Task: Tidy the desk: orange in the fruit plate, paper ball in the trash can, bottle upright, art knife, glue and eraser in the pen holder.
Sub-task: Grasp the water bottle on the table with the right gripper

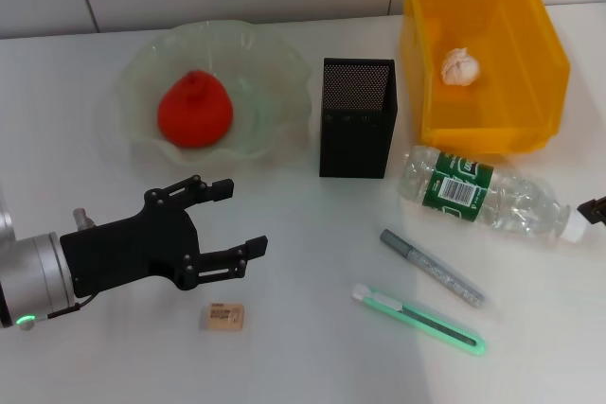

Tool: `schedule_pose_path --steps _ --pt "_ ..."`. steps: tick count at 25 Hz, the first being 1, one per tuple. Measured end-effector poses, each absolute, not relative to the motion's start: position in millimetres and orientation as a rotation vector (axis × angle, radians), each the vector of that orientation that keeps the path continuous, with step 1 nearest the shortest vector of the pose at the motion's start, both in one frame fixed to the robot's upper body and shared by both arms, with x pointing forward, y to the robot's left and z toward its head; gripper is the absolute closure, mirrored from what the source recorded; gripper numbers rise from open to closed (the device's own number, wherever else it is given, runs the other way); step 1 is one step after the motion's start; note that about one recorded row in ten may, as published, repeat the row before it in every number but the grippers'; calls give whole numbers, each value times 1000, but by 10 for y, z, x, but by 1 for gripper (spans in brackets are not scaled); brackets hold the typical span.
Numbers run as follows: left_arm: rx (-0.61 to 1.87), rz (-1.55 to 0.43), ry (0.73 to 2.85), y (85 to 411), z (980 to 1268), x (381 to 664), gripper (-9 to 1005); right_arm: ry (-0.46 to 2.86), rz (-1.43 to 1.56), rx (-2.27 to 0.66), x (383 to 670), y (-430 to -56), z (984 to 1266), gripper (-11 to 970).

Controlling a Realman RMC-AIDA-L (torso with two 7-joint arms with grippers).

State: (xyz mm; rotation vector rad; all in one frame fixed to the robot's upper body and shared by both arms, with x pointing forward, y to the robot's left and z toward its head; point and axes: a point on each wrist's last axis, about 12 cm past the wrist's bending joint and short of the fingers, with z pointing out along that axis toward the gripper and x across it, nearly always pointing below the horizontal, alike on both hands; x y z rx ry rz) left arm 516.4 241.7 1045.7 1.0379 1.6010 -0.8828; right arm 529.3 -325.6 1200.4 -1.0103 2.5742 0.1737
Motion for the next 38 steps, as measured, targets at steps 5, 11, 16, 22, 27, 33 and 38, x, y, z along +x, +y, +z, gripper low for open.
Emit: schedule_pose_path --steps 5,11,16,22,27,33,38 --pt "1033 -879 1604 2425 10449 5158 134 2604 131 -1042 5428 -3200 11773 191" --pt "1025 -865 1618 2444 10425 5148 134 2616 157 -1051 5476 -3185 11604 191" --pt "1027 -855 1625 2446 10414 5153 134 2620 163 -1083 5511 -3126 11495 191" --pt "1028 -853 1627 2446 10412 5154 134 2626 164 -1113 5537 -3058 11391 191" --pt "1026 -857 1628 2450 10407 5142 134 2625 163 -1127 5543 -3032 11376 191" --pt "1025 -861 1628 2454 10404 5131 134 2634 173 -1131 5560 -3016 11341 247" --pt "1025 -862 1627 2454 10404 5128 134 2632 162 -1126 5575 -3019 11323 390"
